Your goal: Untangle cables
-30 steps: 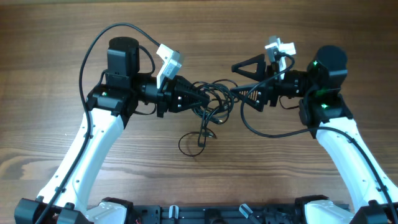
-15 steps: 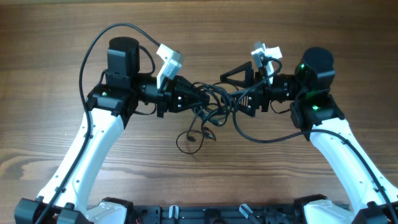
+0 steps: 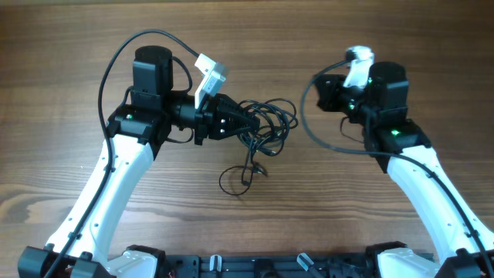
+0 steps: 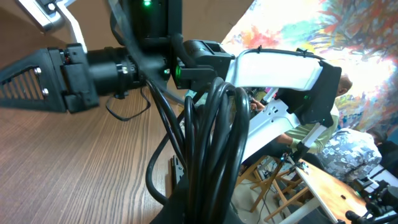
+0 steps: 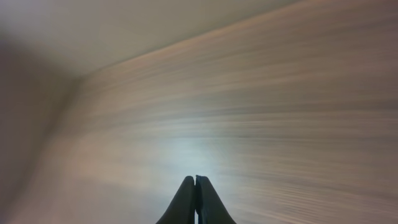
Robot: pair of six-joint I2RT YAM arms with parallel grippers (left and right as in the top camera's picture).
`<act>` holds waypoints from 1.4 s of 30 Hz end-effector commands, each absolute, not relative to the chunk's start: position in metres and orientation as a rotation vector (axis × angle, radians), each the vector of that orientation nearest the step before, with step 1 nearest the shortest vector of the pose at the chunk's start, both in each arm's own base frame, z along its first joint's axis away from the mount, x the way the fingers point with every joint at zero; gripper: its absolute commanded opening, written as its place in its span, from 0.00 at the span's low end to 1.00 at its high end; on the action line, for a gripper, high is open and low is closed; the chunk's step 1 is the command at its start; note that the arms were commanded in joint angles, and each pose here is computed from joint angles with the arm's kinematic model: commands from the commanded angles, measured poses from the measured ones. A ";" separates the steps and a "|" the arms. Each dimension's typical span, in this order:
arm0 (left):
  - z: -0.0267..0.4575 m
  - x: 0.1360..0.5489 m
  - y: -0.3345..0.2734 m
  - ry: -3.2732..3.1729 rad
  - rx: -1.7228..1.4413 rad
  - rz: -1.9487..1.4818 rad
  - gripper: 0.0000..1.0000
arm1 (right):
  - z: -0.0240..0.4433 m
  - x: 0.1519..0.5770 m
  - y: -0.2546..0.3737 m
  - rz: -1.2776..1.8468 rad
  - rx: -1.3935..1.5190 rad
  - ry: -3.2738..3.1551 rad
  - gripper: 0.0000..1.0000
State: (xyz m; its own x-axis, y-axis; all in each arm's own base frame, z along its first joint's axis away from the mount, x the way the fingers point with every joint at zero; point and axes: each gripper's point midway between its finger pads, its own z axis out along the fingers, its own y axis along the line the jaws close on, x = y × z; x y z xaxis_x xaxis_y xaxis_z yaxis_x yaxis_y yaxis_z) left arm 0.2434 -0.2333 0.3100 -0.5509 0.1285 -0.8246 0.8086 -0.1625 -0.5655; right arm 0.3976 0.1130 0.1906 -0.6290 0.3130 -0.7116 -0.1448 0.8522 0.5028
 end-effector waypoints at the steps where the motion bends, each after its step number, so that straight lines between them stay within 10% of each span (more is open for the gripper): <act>1: 0.318 0.235 -0.233 1.577 1.092 -1.791 0.04 | 0.185 0.407 0.081 0.547 0.178 2.152 0.08; 6: 0.311 0.246 -0.235 1.632 1.054 -1.714 0.04 | 0.245 0.360 0.143 1.159 -0.419 1.904 0.43; 10: 0.311 0.246 -0.235 1.632 1.054 -1.716 0.05 | 0.293 0.304 0.162 1.490 -0.784 1.644 0.43; 30: 0.312 0.238 -0.246 1.603 1.108 -1.716 0.06 | 0.285 0.283 0.202 1.708 -0.756 1.769 0.36; 34: 0.306 0.248 -0.247 1.648 1.073 -1.652 0.06 | 0.286 0.292 0.189 1.651 -0.745 1.742 0.55; 42: 0.301 0.254 -0.248 1.683 1.047 -1.612 0.04 | 0.287 0.300 0.175 1.597 -0.733 1.720 0.60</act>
State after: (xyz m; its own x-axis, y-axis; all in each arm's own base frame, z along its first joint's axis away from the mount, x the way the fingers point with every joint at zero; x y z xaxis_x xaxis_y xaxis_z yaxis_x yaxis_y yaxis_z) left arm 0.2546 -0.2482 0.2970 -0.5403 0.1500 -0.8280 0.8320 -0.0521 -0.5524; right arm 0.3042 0.1722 0.2865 -0.6412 0.0606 -0.7650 -0.7555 0.1245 0.6432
